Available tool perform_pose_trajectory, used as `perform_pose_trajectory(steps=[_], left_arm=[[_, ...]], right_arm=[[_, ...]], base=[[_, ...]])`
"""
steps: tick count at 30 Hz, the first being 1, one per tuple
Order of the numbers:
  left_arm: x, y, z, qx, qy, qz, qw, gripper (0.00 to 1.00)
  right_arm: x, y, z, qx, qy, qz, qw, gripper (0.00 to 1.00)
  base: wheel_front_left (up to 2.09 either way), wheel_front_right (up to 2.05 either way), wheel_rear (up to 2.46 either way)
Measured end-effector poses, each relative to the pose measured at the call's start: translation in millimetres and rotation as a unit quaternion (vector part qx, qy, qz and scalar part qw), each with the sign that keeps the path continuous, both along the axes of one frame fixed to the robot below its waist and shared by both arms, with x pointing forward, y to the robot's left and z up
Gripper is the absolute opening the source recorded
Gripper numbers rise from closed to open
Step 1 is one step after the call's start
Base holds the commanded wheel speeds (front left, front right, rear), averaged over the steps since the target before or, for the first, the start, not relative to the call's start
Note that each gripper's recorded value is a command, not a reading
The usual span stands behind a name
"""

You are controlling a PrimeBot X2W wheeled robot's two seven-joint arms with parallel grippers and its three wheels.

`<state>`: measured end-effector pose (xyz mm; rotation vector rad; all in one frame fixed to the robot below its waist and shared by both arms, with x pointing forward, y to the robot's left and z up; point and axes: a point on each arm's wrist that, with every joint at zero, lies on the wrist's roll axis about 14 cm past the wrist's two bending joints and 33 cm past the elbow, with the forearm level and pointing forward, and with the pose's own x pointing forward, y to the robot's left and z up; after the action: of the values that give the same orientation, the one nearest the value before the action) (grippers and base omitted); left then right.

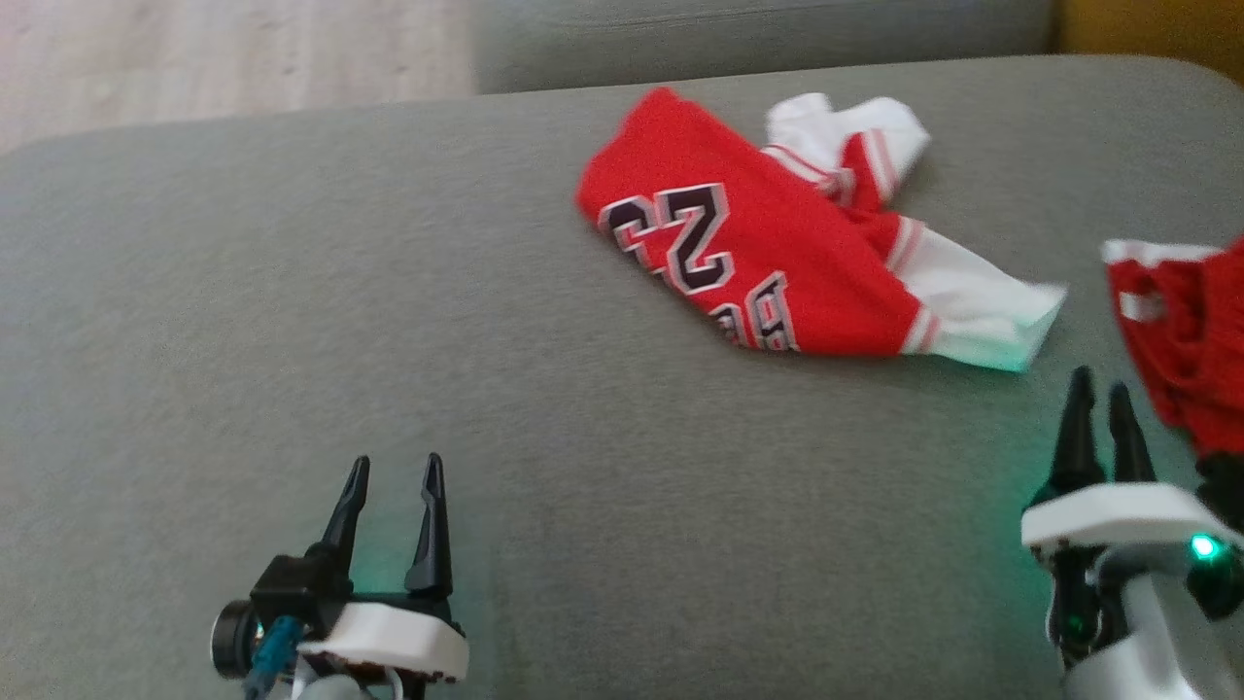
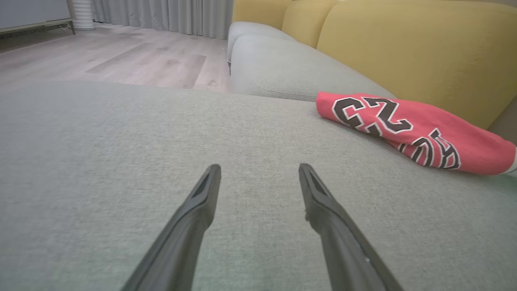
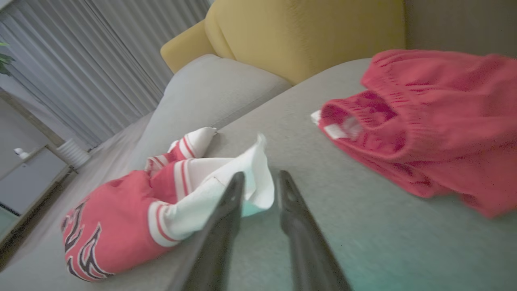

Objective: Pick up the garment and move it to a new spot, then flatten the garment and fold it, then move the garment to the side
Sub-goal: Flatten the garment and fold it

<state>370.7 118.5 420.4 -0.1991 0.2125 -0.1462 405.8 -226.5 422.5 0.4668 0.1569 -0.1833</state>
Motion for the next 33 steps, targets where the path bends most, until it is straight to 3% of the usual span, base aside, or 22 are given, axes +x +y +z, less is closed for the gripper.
perform_pose_trajectory(steps=[6, 12, 18, 23, 33], left_arm=[[8.7, -28.4, -1.5, 0.001, 0.0, -0.045, 0.999, 1.0], [11.0, -32.5, -6.9, 0.0, 0.007, -0.054, 0.999, 1.0], [10.2, -22.9, -8.3, 0.002, 0.009, -0.041, 0.999, 1.0], [5.8, -7.5, -13.3, 0.007, 0.018, -0.02, 1.0, 1.0], [-6.0, 31.9, -20.7, -0.004, 0.039, 0.051, 0.998, 1.0]], right_arm=[[-35.8, -24.6, -2.4, -0.028, 0.009, -0.031, 0.999, 1.0], [-24.0, 3.2, 0.6, -0.043, 0.003, 0.019, 0.999, 1.0], [40.6, 66.8, 32.8, -0.077, -0.036, 0.13, 0.988, 1.0], [94.8, 109.7, 50.8, -0.125, -0.022, 0.22, 0.967, 1.0], [182.5, 127.6, 32.1, -0.219, 0.076, 0.285, 0.93, 1.0]], base=[[0.0, 0.0, 0.0], [0.0, 0.0, 0.0], [0.0, 0.0, 0.0], [0.0, 0.0, 0.0], [0.0, 0.0, 0.0]])
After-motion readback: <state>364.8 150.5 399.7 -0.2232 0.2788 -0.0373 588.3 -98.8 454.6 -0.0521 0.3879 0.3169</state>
